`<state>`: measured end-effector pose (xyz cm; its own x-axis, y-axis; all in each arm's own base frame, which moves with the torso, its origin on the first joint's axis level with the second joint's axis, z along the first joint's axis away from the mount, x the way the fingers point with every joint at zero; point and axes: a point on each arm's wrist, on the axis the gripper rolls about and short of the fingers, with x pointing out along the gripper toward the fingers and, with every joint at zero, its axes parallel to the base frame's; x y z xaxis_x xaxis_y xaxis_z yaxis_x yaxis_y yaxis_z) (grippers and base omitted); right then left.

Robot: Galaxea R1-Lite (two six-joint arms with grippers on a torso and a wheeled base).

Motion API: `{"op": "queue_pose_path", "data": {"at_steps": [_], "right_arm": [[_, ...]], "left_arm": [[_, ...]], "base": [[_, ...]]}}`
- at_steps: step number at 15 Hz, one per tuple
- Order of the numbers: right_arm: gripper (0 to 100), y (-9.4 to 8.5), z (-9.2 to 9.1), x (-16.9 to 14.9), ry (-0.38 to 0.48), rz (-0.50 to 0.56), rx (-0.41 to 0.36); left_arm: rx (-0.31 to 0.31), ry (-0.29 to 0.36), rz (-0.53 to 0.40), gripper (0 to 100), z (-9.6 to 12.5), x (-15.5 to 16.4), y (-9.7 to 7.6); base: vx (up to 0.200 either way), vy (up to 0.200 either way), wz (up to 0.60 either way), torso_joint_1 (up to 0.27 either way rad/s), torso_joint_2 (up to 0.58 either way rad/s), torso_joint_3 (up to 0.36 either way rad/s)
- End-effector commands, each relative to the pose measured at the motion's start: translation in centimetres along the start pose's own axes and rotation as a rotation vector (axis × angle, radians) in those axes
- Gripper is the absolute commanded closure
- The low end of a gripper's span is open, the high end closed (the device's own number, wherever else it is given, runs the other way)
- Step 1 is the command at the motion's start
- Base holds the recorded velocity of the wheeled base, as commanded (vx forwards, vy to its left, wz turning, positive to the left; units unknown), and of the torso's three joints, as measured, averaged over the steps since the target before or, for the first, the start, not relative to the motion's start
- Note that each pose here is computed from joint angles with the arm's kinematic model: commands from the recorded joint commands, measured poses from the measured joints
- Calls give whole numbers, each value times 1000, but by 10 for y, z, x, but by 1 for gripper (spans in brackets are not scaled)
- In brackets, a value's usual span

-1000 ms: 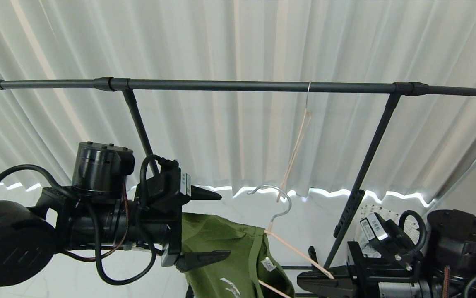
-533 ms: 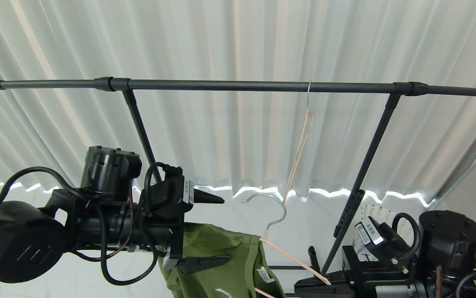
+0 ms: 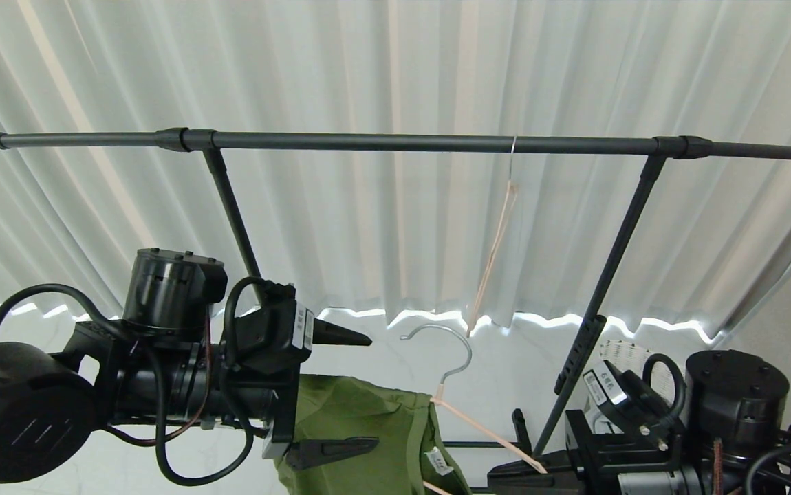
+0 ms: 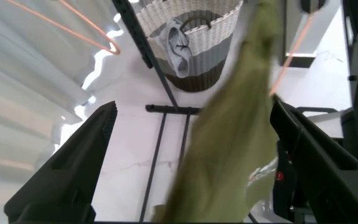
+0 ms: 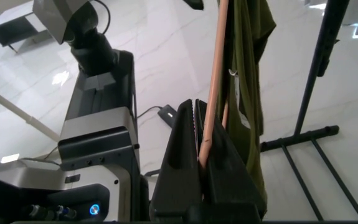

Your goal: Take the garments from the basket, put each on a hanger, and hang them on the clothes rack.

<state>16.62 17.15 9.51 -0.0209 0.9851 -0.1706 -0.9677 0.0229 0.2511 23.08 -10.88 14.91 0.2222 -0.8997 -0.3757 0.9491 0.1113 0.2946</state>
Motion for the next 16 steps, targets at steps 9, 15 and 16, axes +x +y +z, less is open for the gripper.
{"op": "queue_pose_path", "data": {"at_steps": [9,15,16], "right_arm": [[100,-4,1,3,-2,4,-3],[100,-1,2,5,-2,18,-10],[100,-1,2,5,-2,18,-10]], "left_arm": [[9,14,-13,0,-8,8,6],[19,13,-13,0,-8,8,6],[21,13,-13,0,-8,8,6]], "base": [[0,0,0,0,0,0],[0,0,0,0,0,0],[0,0,0,0,0,0]]}}
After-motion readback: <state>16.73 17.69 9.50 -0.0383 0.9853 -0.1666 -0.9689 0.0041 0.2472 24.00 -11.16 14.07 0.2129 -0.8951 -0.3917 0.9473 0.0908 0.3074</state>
